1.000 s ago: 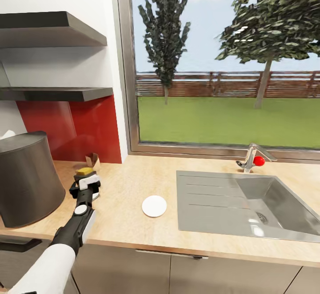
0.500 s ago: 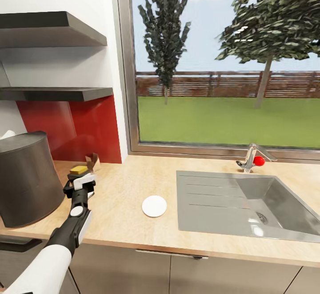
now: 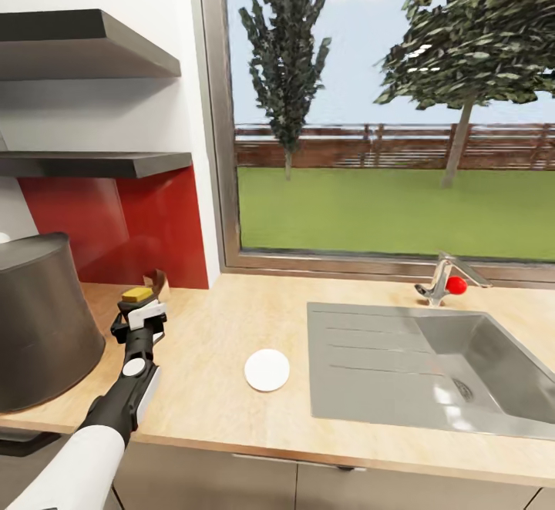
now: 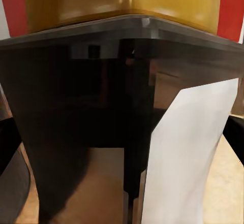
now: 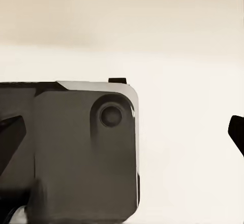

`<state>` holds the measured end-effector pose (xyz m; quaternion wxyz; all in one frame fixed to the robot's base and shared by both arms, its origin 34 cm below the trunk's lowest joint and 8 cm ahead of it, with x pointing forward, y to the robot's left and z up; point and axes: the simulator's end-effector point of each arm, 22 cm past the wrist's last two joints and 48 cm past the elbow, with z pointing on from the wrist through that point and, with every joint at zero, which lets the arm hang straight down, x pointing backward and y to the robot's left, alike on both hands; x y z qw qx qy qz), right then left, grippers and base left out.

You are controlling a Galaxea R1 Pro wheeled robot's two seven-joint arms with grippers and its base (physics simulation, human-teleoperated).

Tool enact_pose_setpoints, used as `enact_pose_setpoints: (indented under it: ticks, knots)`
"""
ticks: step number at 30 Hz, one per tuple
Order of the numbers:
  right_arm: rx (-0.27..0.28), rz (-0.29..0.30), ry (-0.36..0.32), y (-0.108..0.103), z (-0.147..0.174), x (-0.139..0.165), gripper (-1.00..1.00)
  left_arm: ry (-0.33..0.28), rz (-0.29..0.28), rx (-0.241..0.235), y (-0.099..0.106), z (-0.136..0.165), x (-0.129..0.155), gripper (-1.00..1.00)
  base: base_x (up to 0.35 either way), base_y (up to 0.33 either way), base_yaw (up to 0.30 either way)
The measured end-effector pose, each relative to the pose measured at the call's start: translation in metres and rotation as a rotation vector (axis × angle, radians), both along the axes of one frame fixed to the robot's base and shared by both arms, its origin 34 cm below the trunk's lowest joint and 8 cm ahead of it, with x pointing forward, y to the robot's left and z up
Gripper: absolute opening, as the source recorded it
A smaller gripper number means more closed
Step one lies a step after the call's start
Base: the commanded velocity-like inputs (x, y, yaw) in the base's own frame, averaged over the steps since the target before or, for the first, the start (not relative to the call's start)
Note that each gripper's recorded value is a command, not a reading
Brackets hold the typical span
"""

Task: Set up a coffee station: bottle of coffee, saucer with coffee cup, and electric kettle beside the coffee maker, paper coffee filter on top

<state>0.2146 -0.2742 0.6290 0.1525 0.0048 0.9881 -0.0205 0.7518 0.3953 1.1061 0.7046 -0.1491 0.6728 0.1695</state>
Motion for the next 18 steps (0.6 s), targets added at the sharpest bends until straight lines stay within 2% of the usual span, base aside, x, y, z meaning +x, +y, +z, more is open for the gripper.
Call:
enact_pose_setpoints:
  ticks: [4, 7, 11, 18]
  knots:
    - [0.012, 0.003, 0.073, 0.005, -0.006, -0.034, 1.00, 0.000, 0.000, 0.002, 0.001, 0.000, 0.000, -1.00, 0.074, 0.000, 0.000]
    - [0.006, 0.006, 0.100, -0.001, -0.008, -0.046, 1.00, 0.000, 0.002, 0.003, 0.001, 0.000, 0.000, -1.00, 0.021, 0.000, 0.000]
    - [-0.001, 0.007, 0.114, -0.007, -0.008, -0.053, 1.00, 0.001, 0.002, 0.004, 0.003, 0.000, 0.000, -1.00, 0.005, 0.000, 0.000]
    - [0.004, 0.004, 0.118, -0.004, -0.008, -0.055, 1.00, 0.005, 0.002, 0.004, 0.002, -0.002, 0.000, -1.00, 0.006, 0.000, 0.026]
